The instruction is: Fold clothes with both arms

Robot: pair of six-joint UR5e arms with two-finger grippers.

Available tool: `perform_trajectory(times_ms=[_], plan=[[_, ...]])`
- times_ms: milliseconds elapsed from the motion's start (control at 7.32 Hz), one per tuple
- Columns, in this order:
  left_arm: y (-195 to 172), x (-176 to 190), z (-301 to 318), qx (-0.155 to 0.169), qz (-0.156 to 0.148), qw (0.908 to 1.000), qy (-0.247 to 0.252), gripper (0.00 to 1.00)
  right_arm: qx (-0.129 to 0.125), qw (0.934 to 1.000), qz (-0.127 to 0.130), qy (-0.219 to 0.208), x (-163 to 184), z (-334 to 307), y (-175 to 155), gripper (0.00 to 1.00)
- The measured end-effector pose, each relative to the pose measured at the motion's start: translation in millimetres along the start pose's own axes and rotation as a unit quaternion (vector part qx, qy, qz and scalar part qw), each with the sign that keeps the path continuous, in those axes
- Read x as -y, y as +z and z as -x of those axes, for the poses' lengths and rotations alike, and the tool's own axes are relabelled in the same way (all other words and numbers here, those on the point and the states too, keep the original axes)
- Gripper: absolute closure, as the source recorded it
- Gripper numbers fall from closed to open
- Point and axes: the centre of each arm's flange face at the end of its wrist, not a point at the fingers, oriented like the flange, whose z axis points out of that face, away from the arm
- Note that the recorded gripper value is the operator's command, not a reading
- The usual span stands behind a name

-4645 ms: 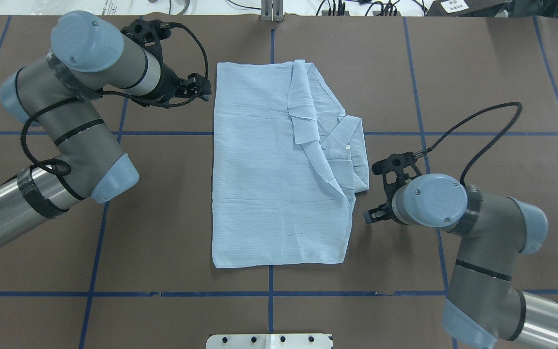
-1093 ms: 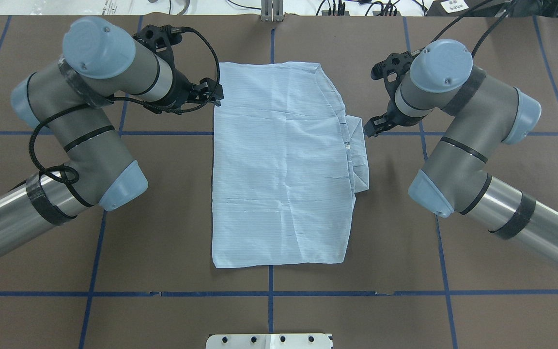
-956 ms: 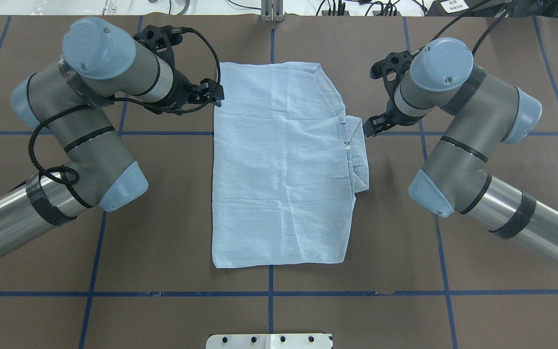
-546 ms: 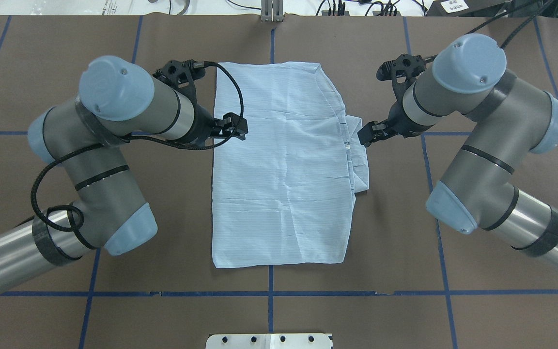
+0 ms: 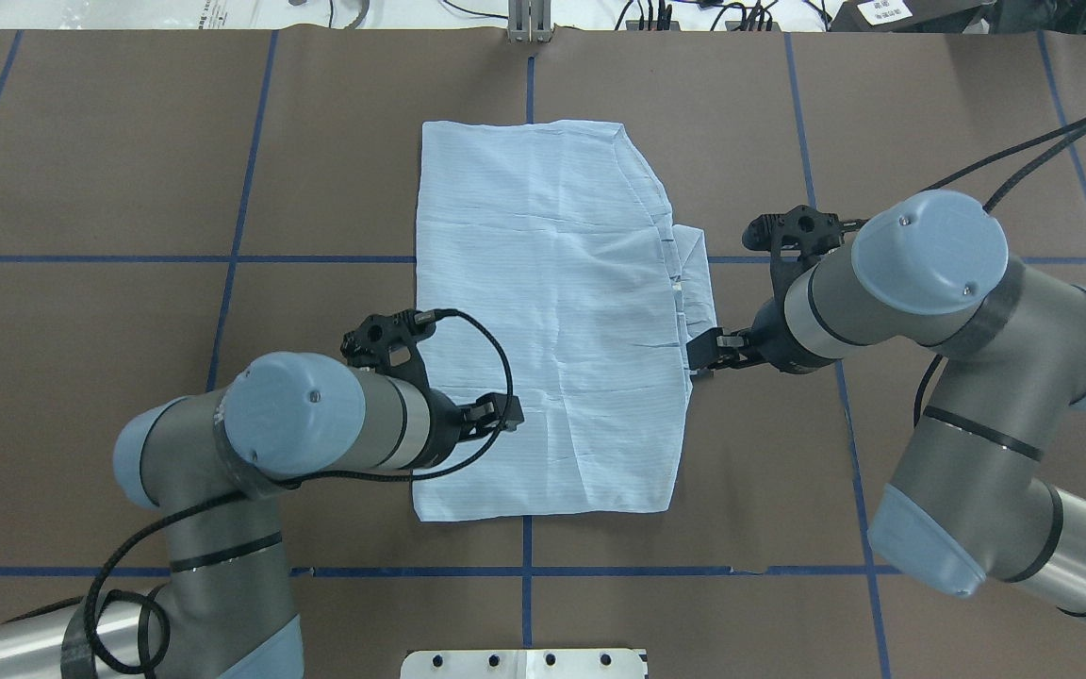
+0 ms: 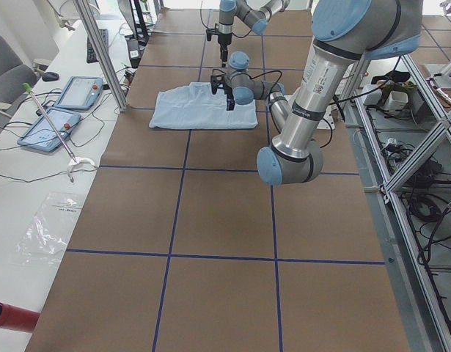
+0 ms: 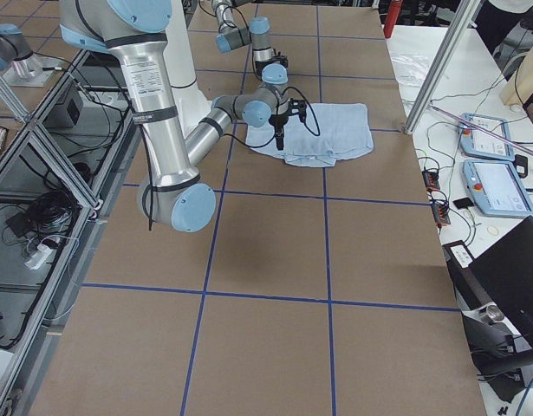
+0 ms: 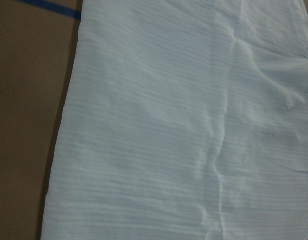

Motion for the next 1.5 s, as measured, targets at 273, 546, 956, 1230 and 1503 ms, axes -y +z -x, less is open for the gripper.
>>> perform_trajectory(times_ms=[273,546,956,1230,1503], plan=[[7,-22,32,0.029,0.003,0.9995,-0.011,0.04,0.006,0.9999,0.006,0.014,-19,12,2,0.0],[16,-28,46,0.054,0.005,0.9984,-0.012,0.11,0.009,0.9998,0.008,0.016,-25,16,2,0.0],[24,-34,52,0.066,0.009,0.9977,-0.011,0.25,0.011,0.9998,0.007,0.016,-26,17,0,0.0],[29,-40,54,0.071,0.013,0.9973,-0.009,0.36,0.01,0.9998,0.007,0.016,-25,17,-1,0.0],[31,-42,54,0.072,0.015,0.9972,-0.008,0.47,0.011,0.9998,0.007,0.016,-25,16,-1,0.0]])
